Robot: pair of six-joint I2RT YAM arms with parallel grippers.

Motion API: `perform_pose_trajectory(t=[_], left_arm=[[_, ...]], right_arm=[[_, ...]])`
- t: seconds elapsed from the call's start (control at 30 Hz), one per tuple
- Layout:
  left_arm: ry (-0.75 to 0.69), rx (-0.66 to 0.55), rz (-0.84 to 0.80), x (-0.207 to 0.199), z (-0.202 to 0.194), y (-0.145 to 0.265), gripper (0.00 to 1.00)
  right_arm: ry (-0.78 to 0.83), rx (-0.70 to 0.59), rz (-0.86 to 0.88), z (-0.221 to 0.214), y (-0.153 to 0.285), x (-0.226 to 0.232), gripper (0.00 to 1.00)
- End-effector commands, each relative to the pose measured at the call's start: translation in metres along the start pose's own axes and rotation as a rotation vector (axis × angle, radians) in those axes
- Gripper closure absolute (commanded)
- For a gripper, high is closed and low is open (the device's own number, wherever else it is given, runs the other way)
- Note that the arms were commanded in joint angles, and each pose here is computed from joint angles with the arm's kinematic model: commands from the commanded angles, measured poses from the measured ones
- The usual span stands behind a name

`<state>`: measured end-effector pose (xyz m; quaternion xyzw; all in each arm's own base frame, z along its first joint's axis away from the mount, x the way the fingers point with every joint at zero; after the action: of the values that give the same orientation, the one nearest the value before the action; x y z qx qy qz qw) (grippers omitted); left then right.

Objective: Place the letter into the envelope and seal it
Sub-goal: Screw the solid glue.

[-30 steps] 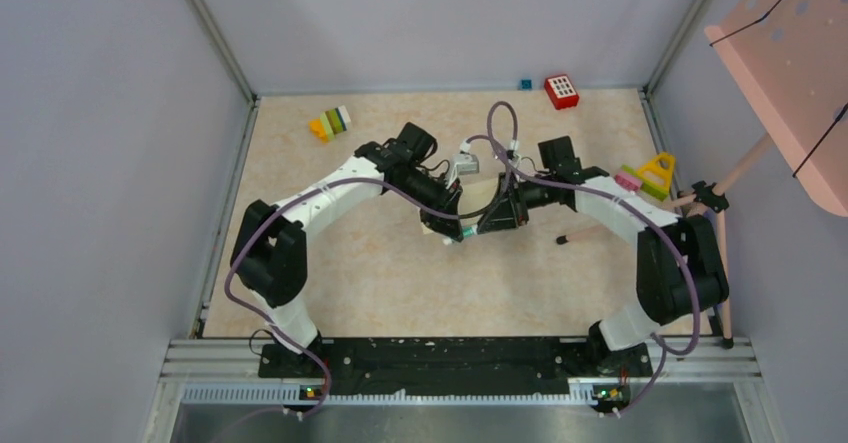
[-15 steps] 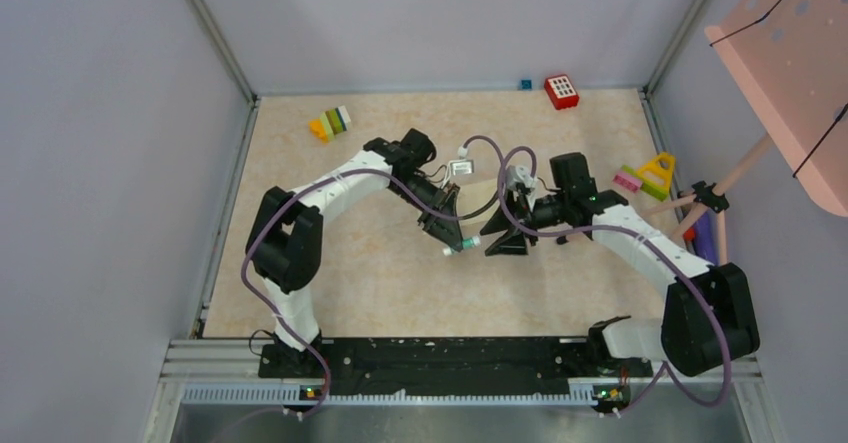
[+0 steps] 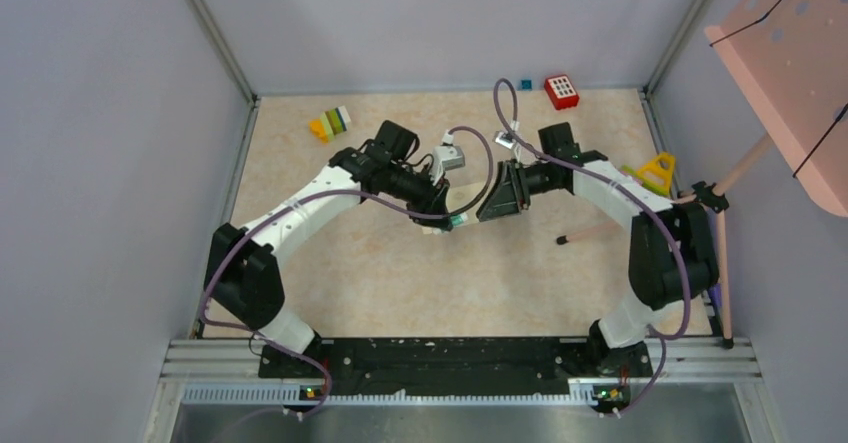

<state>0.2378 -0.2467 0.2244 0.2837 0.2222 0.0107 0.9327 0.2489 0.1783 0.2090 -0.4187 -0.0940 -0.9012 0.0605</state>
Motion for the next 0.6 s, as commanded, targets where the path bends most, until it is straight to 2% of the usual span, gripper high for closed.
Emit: perform_pose_trajectory(t=[0.0,0.23,0.57], left_arm=[[-0.116,-0.012,0.214,0.006,0.009,0.000,1.00],[-0.191,0.049,0.372,0.010,0.007,-0.014,1.00],[-0.233,0.092,0.410,0.006,0.005,-0.028,1.00]], right_arm=[[-0.255,0.018,0.068,0.004,0.002,0.000,0.56],[-0.348,0.028,0.054,0.000,-0.002,-0.022,0.58],[-0.422,0.039,0.003,-0.006,-0.016,-0.039,0.61]])
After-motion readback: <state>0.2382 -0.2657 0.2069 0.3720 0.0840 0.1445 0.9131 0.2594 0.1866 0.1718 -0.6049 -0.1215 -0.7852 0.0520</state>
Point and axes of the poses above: each gripper's point midway between its finger pads, its own y axis back along the fingers, its own x axis along the line the jaws close on, z = x × y, the point moved 7 cm from there along y, back along the fingers, and after that the axes turned 3 degrees about -y, right-handed, at the moved point
